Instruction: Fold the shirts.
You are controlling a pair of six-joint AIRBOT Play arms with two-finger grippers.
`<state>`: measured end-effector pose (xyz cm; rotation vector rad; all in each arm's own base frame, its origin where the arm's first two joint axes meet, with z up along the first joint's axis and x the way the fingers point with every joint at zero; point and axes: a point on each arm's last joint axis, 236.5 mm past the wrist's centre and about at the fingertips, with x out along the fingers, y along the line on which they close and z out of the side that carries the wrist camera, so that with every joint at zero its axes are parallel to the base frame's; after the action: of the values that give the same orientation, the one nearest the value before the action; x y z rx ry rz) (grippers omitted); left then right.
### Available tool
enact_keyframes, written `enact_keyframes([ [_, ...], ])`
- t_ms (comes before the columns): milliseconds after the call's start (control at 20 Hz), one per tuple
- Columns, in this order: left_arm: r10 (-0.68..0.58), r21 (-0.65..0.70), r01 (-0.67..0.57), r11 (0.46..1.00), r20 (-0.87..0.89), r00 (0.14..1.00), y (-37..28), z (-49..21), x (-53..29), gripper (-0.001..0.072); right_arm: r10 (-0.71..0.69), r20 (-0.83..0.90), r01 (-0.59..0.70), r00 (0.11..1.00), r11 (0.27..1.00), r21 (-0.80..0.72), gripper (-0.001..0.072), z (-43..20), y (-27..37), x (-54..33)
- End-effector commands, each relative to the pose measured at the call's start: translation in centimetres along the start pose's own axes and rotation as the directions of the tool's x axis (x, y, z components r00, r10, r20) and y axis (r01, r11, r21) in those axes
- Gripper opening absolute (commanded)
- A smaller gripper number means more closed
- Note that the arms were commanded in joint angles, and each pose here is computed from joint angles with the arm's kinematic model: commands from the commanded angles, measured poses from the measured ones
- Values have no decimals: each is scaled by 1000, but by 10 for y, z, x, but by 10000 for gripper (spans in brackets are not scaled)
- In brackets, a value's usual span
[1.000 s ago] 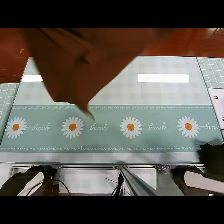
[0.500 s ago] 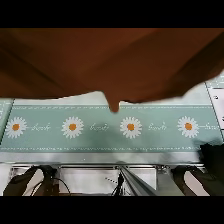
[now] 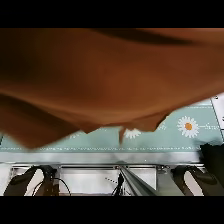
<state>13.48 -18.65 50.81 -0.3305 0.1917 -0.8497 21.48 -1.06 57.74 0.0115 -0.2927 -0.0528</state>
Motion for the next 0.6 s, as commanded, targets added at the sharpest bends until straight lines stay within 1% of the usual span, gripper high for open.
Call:
enact_keyframes([
  [0, -23, 14, 21, 1000, 162, 987, -19, 32, -9, 23, -21, 51, 22, 999, 999, -34, 28, 18, -4, -12],
  [50, -22, 13, 20, 1000, 164, 986, -18, 33, -9, 23, -19, 60, 22, 998, 999, -35, 28, 24, -3, -15],
  [100, 5, 10, -6, 1000, 122, 993, -10, 24, -6, 23, -19, 68, 22, 997, 999, -41, 27, 28, -3, -18],
  [150, 58, 8, -58, 998, 59, 997, 4, 9, -5, 23, -18, 63, 22, 998, 998, -53, 27, 29, -2, -19],
  [250, 185, -29, -187, 982, -76, 980, 41, -23, -6, 23, -31, -21, 29, 999, 997, -72, 27, 8, -5, -16],
  [300, 229, -53, -237, 970, -129, 965, 57, -36, -8, 23, -30, -101, 23, 994, 997, -75, 27, -13, -6, -8],
  [400, 239, -107, -264, 959, -204, 949, 78, -56, -5, 23, 3, -260, -21, 966, 997, -69, 27, -59, -2, 15],
  [550, 221, -192, -281, 940, -282, 934, 113, -80, 5, 23, 110, -424, -113, 899, 993, 17, 27, -129, 15, 75],
])
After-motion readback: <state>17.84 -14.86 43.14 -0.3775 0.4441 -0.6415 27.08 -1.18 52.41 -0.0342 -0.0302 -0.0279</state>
